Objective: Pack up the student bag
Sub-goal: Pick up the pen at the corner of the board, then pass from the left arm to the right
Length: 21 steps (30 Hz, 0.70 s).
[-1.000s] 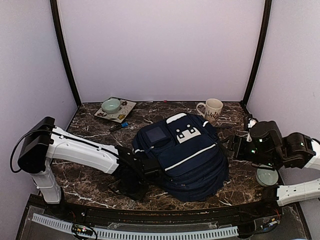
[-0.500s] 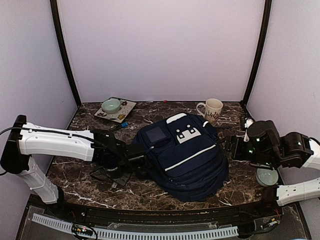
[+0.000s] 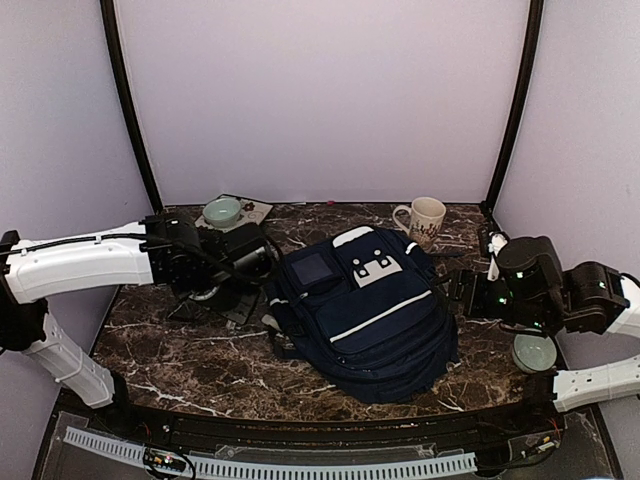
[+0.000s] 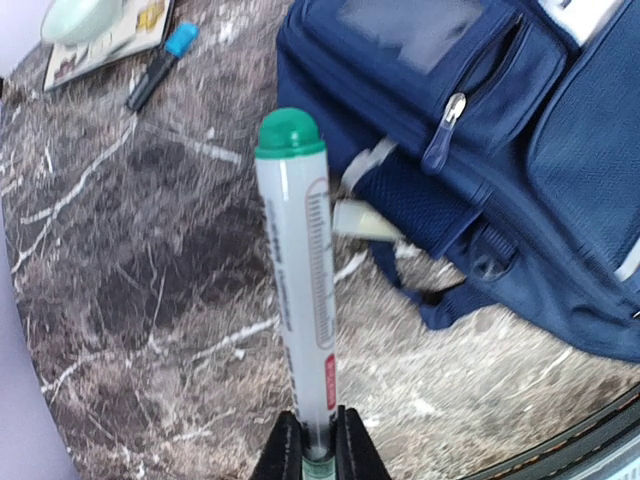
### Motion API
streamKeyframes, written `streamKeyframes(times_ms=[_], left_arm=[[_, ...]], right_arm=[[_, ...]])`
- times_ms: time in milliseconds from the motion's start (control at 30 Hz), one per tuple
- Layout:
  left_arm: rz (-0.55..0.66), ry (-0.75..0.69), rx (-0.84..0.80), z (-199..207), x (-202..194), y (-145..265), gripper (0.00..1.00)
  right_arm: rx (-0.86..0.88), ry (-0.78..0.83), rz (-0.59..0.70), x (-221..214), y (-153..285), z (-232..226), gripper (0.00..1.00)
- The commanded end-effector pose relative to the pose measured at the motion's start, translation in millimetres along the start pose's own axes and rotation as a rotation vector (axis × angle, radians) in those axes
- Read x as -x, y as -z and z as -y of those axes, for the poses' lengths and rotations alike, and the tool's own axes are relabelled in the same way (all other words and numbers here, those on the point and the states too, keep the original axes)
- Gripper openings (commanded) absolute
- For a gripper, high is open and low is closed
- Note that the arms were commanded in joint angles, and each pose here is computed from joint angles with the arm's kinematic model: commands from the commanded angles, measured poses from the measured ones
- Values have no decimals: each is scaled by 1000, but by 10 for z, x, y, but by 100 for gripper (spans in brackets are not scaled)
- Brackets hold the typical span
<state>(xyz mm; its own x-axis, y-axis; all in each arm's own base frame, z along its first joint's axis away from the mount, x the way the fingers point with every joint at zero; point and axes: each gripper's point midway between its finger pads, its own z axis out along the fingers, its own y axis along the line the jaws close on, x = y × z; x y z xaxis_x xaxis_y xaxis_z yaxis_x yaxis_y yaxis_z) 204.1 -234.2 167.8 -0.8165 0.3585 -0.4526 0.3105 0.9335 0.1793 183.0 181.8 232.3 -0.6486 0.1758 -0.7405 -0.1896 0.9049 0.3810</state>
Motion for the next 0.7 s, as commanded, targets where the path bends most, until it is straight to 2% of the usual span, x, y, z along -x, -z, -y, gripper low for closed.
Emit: streamKeyframes(times_ms=[0, 200, 300, 433, 667], left_arm=[[125, -33, -47, 89, 408, 224, 1], [265, -153, -234, 501, 789, 434, 2], [304, -225, -305, 677, 855, 472, 2], [371, -344, -362, 902, 892, 531, 2], [469, -586, -509, 1462, 749, 685, 2]], right_arm=[[56, -17, 32, 155, 79, -127, 88], [100, 9, -13, 106, 59, -232, 89], [132, 8, -41, 102, 62, -310, 90], [173, -8, -97, 68, 73, -404, 89], [254, -62, -311, -241, 176, -507, 90]])
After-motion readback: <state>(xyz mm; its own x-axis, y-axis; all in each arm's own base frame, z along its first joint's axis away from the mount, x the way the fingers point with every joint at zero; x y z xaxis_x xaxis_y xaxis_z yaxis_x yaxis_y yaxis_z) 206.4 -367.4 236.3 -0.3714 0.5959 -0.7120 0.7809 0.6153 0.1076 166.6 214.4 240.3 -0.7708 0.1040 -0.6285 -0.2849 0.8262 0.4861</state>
